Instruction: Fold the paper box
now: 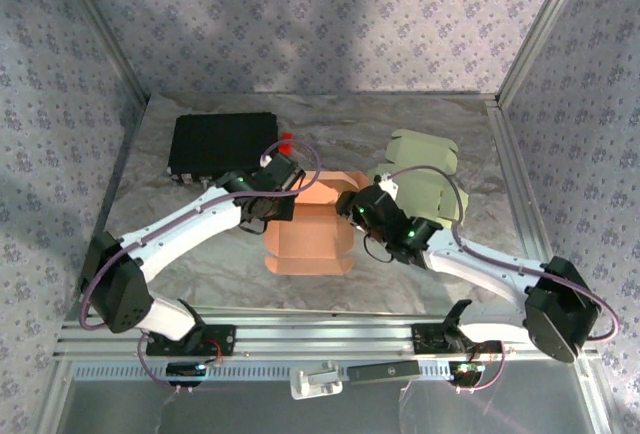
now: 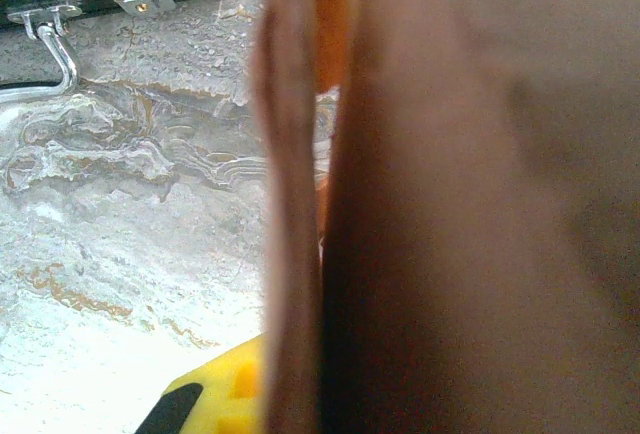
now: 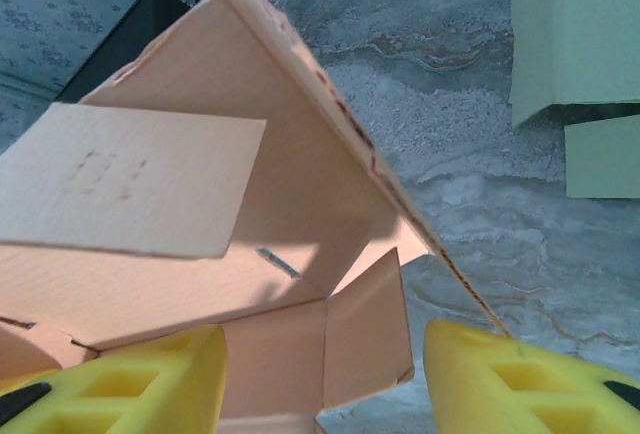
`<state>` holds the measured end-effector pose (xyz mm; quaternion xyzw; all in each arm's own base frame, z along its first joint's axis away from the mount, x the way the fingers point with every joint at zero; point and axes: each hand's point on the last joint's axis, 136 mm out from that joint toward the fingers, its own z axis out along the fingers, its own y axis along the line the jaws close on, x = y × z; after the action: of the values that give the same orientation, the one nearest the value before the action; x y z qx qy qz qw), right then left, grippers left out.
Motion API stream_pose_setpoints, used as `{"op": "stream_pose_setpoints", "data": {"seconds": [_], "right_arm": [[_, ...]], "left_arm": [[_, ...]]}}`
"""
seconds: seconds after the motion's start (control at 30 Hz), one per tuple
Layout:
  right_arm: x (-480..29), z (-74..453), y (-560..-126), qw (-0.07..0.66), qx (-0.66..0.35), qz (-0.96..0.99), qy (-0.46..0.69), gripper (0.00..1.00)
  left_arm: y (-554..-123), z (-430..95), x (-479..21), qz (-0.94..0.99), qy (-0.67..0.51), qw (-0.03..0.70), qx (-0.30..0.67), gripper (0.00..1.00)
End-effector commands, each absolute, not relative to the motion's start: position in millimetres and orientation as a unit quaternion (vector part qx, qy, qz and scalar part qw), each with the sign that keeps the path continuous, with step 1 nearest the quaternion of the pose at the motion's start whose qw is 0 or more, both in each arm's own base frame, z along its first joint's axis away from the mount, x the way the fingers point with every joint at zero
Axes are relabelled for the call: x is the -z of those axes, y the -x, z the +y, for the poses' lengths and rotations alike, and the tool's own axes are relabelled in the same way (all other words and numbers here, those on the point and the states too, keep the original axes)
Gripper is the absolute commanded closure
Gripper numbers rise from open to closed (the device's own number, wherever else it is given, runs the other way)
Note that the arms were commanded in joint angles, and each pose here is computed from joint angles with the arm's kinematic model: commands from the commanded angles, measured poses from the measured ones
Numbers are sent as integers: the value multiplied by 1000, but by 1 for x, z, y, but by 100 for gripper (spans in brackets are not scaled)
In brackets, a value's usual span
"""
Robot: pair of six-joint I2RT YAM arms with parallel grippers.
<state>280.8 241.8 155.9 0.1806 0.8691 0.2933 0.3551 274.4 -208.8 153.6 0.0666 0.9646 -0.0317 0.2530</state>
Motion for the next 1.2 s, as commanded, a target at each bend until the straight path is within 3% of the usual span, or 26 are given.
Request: {"op": "stream_pose_setpoints", "data": {"seconds": [0.0, 0.63, 1.17], "right_arm": [[-160, 250, -284, 351, -308, 865, -186, 45], [-176, 287, -287, 345, -357, 859, -127, 52], [-168, 306, -274, 319, -328, 885, -78, 56]], "left_arm": [[-273, -211, -171, 960, -62, 269, 47, 100], [-275, -218, -168, 960, -65, 267, 56, 100], [-276, -218, -169, 958, -59, 272, 64, 100]]}}
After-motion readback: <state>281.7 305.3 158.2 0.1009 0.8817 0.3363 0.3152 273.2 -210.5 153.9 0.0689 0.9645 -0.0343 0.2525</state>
